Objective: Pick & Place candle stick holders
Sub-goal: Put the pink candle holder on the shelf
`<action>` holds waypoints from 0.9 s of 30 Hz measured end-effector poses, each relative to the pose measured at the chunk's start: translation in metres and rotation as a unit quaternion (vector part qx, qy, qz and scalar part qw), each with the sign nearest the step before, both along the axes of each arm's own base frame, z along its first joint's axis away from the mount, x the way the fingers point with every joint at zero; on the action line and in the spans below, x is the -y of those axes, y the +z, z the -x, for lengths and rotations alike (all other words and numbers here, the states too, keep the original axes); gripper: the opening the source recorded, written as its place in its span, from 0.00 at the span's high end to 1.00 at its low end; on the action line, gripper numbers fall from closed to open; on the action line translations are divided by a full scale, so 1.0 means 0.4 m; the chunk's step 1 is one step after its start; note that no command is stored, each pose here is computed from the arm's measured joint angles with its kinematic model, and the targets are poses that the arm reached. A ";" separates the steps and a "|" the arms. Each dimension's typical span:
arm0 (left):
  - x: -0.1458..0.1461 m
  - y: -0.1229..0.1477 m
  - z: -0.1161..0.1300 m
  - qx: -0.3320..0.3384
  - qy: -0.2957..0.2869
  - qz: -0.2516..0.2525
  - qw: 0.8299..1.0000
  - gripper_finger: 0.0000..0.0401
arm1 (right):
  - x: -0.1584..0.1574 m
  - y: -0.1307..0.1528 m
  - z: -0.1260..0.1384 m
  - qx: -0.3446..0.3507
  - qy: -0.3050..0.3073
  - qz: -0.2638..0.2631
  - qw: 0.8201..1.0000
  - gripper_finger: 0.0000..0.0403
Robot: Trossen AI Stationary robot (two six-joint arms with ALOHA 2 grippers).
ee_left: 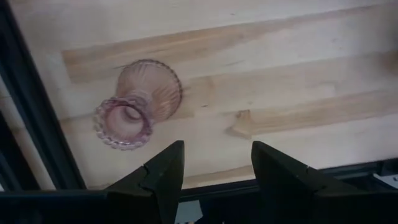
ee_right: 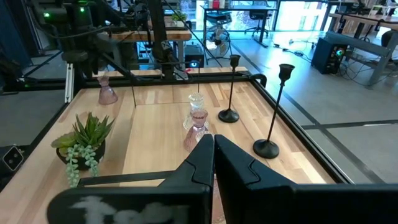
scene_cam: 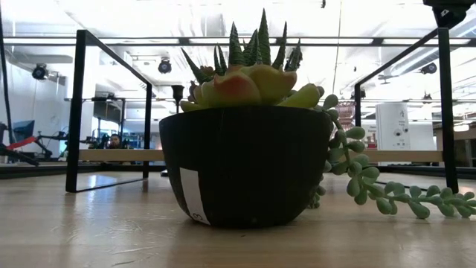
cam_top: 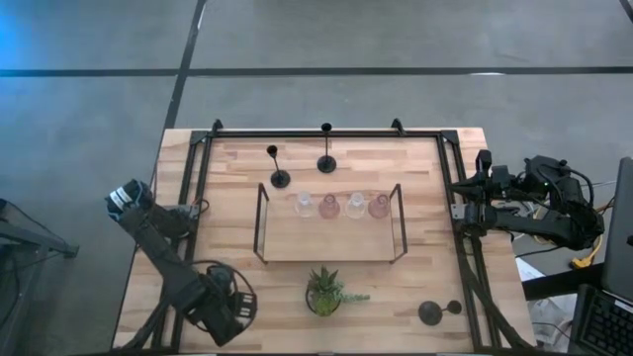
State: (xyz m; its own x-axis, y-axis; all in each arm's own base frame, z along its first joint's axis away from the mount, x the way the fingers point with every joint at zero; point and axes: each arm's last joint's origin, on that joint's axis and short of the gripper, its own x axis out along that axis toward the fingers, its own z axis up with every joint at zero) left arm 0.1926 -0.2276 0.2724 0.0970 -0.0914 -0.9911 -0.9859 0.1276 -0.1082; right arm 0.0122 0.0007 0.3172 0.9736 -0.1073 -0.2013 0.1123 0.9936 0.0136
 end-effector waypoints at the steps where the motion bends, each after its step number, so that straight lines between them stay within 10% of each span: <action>1: 0.001 -0.001 0.004 -0.002 0.004 -0.002 1.000 0.53 | 0.000 0.000 0.000 0.000 0.000 0.000 1.000 0.98; 27: -0.009 -0.084 0.030 -0.048 0.023 -0.012 0.999 0.53 | 0.000 0.000 0.000 0.000 0.000 0.000 1.000 0.98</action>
